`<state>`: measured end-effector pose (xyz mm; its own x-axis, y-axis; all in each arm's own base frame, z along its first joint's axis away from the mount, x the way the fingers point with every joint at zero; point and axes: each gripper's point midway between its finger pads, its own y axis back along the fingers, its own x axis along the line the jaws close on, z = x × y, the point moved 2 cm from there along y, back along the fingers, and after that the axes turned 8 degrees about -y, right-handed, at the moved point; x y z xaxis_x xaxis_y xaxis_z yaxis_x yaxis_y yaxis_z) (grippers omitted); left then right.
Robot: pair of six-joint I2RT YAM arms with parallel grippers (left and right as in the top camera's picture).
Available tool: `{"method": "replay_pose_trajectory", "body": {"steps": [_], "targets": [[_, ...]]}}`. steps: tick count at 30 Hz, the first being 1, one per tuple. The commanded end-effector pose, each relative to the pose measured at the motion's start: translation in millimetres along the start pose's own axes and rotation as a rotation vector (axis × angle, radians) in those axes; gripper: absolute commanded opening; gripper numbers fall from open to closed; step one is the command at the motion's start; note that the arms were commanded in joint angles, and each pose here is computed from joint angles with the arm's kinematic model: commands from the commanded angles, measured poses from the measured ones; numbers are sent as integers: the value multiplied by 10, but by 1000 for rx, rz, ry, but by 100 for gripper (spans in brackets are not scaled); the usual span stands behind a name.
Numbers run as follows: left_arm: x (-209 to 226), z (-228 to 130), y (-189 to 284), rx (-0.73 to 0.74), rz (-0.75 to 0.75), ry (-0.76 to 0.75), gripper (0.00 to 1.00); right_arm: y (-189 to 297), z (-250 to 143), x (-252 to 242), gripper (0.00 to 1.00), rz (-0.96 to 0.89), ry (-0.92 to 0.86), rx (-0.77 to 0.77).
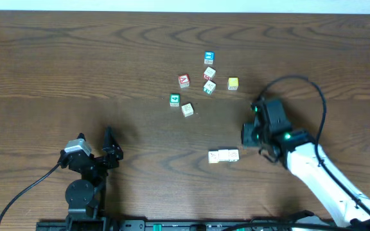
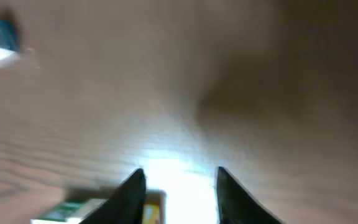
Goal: Lift 5 blocks
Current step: 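Raise right gripper and move it up to the yellow 'K' block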
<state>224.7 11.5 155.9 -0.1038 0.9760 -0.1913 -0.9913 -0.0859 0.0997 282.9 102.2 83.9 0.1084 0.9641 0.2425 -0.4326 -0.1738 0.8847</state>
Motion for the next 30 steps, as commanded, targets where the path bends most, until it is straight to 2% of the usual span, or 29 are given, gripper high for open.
{"method": "replay_pose_trajectory", "body": {"steps": [1, 7, 12, 22, 30], "targets": [[65, -163, -8, 55, 31, -12, 81, 133, 364, 134, 39, 5, 55, -72], [65, -163, -8, 55, 31, -12, 81, 74, 793, 272, 49, -30, 68, -122], [65, -163, -8, 55, 31, -12, 81, -171, 939, 323, 54, -54, 80, -100], [65, -163, -8, 55, 31, -12, 81, -566, 1380, 505, 53, -69, 78, -110], [65, -163, -8, 55, 31, -12, 82, -833, 1485, 471, 53, -87, 67, -104]]}}
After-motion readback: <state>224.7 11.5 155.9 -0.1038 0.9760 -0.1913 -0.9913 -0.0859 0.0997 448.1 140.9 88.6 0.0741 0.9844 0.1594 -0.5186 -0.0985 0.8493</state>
